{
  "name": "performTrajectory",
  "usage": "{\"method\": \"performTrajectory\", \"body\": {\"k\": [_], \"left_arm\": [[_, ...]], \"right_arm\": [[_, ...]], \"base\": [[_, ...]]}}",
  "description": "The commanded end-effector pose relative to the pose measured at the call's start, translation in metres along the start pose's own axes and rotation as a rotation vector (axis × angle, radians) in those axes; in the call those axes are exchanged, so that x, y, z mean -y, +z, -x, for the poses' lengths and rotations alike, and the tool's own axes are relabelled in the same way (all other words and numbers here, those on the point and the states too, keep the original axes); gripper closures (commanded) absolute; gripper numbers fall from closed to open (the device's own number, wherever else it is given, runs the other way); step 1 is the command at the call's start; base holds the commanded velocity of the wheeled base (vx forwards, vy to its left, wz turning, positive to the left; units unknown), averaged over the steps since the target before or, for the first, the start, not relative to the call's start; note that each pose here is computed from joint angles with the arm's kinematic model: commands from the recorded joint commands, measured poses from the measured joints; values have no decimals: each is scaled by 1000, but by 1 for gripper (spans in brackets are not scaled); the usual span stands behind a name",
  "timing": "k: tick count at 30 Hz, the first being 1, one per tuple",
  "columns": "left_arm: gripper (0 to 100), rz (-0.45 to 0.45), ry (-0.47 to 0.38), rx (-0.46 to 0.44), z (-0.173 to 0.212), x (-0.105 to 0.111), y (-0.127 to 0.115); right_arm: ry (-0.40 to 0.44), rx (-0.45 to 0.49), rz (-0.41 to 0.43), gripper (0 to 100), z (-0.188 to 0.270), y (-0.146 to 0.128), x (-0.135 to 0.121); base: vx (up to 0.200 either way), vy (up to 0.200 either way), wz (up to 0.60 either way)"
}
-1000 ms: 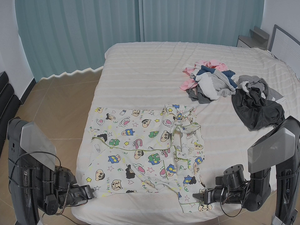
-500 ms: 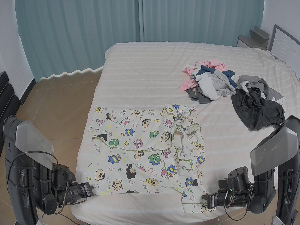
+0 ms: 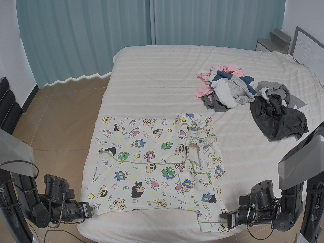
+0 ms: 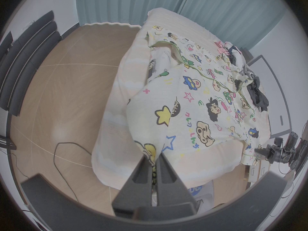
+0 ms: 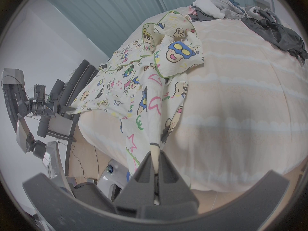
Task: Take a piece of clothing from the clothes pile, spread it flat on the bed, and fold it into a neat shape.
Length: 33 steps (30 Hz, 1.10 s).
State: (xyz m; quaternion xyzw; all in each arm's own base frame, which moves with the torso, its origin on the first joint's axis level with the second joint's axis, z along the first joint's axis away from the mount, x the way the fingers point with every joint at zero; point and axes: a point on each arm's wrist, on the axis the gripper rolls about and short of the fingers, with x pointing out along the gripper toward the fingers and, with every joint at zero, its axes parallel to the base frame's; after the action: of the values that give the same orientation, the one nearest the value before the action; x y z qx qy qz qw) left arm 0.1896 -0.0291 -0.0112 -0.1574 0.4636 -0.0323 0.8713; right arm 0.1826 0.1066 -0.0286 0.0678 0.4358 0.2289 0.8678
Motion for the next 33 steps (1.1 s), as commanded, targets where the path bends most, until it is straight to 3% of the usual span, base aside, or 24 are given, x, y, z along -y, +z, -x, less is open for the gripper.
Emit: {"method": "performTrajectory", "body": {"k": [1, 13, 26, 27, 33], "left_arm": [[100, -1, 36, 0, 12, -10, 0], [100, -33, 82, -147, 14, -17, -14], [100, -26, 84, -170, 12, -18, -16], [0, -26, 83, -170, 12, -18, -17], [0, -6, 62, -130, 16, -19, -11]], "right_arm": [[-3, -30, 12, 100, 12, -2, -3], [-25, -171, 30, 100, 18, -16, -6], [-41, -223, 28, 100, 16, -23, -4], [-43, -229, 27, 0, 15, -23, -4], [-48, -196, 15, 0, 18, -19, -3]], "base": [[0, 0, 0], [0, 0, 0], [0, 0, 0], [0, 0, 0], [0, 0, 0]]}}
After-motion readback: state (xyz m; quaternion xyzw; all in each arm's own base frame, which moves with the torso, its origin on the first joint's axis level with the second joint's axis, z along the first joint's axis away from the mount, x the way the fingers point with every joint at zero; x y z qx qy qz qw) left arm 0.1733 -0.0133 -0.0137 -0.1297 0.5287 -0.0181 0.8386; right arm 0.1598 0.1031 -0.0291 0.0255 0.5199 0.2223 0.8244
